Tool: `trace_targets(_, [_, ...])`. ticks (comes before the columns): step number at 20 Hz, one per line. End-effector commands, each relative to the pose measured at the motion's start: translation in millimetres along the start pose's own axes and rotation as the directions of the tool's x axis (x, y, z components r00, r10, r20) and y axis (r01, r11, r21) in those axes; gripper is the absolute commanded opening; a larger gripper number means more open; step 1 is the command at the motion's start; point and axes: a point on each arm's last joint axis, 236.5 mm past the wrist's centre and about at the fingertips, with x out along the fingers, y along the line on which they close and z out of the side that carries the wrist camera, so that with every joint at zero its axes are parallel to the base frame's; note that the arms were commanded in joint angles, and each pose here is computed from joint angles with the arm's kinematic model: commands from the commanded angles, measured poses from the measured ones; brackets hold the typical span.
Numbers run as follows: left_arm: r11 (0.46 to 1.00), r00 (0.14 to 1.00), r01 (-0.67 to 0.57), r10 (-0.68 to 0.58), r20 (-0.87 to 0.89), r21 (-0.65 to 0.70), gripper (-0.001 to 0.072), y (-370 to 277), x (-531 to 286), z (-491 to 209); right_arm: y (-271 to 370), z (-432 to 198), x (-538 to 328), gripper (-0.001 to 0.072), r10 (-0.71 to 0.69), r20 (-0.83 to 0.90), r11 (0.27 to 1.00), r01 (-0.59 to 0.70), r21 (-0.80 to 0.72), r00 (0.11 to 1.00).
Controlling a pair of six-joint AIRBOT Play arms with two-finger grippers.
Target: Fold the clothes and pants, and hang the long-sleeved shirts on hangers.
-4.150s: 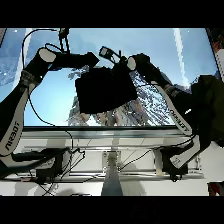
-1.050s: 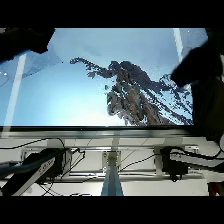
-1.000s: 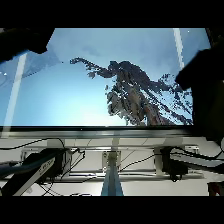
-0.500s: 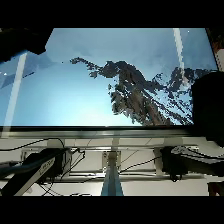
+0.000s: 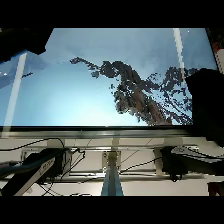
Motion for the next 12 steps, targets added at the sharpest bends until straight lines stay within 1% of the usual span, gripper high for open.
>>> trace_targets(1, [1.0,1.0,-0.001,0.001,0.002,0.001,0.0144,0,0,1,68,-4,-2,0.0018,0.165,0.04,0.98,-0.159,-0.12,0.985])
trace_targets(2, [1.0,1.0,-0.001,0.001,0.002,0.001,0.0144,0,0,1,102,-18,-7,0.0018,0.235,0.022,0.957,-0.228,-0.182,0.972])
trace_targets(4, [1.0,1.0,-0.001,0.001,0.002,0.001,0.0144,0,0,1,169,-60,-20,0.0018,0.346,-0.032,0.866,-0.333,-0.373,0.938])
trace_targets(6, [1.0,1.0,-0.001,0.001,0.002,0.001,0.0144,0,0,1,231,-123,-41,0.0018,0.432,-0.111,0.702,-0.411,-0.582,0.895])
trace_targets(8, [1.0,1.0,-0.001,0.001,0.002,0.001,0.0144,0,0,1,277,-204,-69,0.0018,0.48,-0.229,0.469,-0.468,-0.749,0.847])
trace_targets(9, [1.0,1.0,-0.001,0.001,0.002,0.001,0.0145,0,0,1,293,-249,-87,0.0018,0.49,-0.291,0.323,-0.482,-0.815,0.822])
trace_targets(10, [1.0,1.0,-0.001,0.001,0.002,0.001,0.0145,0,0,1,302,-289,-103,0.0018,0.493,-0.339,0.174,-0.472,-0.864,0.802])
trace_targets(11, [1.0,1.0,-0.001,0.001,0.002,0.001,0.0144,0,0,1,307,-328,-120,0.0018,0.492,-0.37,0.019,-0.435,-0.9,0.788])
trace_targets(12, [1.0,1.0,-0.001,0.001,0.002,0.001,0.0144,0,0,1,309,-358,-135,0.0018,0.496,-0.385,-0.097,-0.391,-0.915,0.778])
